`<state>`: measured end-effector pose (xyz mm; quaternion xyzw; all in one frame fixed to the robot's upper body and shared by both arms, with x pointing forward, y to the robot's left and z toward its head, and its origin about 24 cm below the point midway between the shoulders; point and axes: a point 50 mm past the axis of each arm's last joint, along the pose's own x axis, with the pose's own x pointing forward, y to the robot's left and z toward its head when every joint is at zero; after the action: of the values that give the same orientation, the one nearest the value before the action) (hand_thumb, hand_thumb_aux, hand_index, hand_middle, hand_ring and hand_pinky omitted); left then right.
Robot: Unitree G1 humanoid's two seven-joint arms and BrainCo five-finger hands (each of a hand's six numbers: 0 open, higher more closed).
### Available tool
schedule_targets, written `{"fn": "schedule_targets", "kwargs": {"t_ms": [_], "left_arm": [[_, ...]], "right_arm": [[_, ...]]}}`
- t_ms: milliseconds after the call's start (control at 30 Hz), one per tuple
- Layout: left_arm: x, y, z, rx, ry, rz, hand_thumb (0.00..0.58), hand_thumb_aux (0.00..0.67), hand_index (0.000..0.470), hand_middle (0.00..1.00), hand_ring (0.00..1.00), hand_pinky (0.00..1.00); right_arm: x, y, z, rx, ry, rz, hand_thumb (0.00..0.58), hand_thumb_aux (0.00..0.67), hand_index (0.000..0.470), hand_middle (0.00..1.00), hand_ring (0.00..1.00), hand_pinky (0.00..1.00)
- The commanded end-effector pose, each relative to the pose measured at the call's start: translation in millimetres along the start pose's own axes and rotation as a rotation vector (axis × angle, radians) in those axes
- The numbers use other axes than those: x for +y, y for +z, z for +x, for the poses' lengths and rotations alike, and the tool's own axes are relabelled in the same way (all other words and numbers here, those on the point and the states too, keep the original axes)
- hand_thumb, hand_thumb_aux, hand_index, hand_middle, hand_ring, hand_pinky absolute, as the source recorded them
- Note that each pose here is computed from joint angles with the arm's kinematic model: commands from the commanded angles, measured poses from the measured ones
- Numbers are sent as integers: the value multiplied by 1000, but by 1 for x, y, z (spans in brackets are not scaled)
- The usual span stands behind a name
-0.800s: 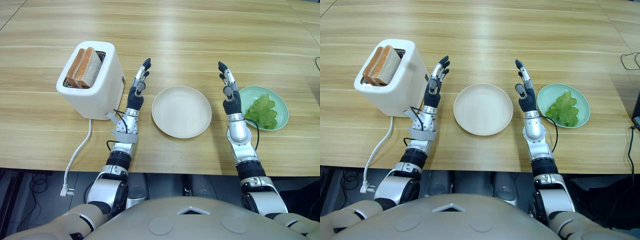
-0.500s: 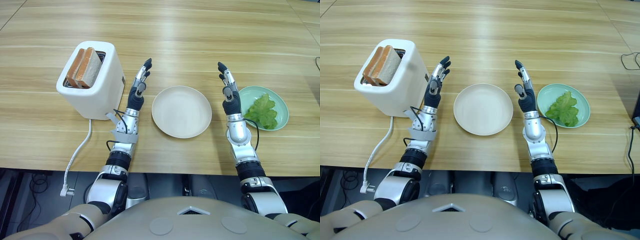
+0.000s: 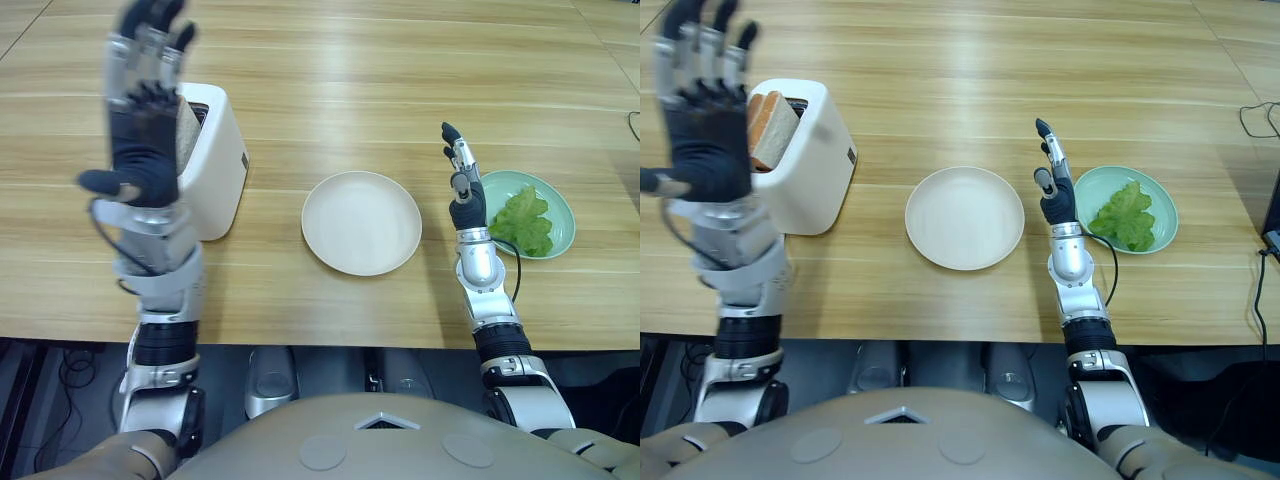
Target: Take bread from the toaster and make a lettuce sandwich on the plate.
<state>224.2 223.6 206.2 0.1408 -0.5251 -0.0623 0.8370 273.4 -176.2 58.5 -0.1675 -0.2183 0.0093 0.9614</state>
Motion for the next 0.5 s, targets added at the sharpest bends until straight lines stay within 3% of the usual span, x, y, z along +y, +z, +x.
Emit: {"fn": "schedule_targets", "kwargs": {"t_ms": [33,200,500], "left_arm": [[38,-8,-15,86,-54,351,0,0,0,0,0,0],[83,-30,-49,335,-203,692,0,0,0,0,0,0],[107,-67,-90,661,-409,859,0,0,0,0,0,0]], "right_arm": [[-2,-1,-2,14,-4,-8,0,0,0,0,0,0],[-4,1,0,9,-8,-12,0,0,0,0,0,0],[-9,1,-4,17,-17,-23,0,0,0,0,0,0]]}}
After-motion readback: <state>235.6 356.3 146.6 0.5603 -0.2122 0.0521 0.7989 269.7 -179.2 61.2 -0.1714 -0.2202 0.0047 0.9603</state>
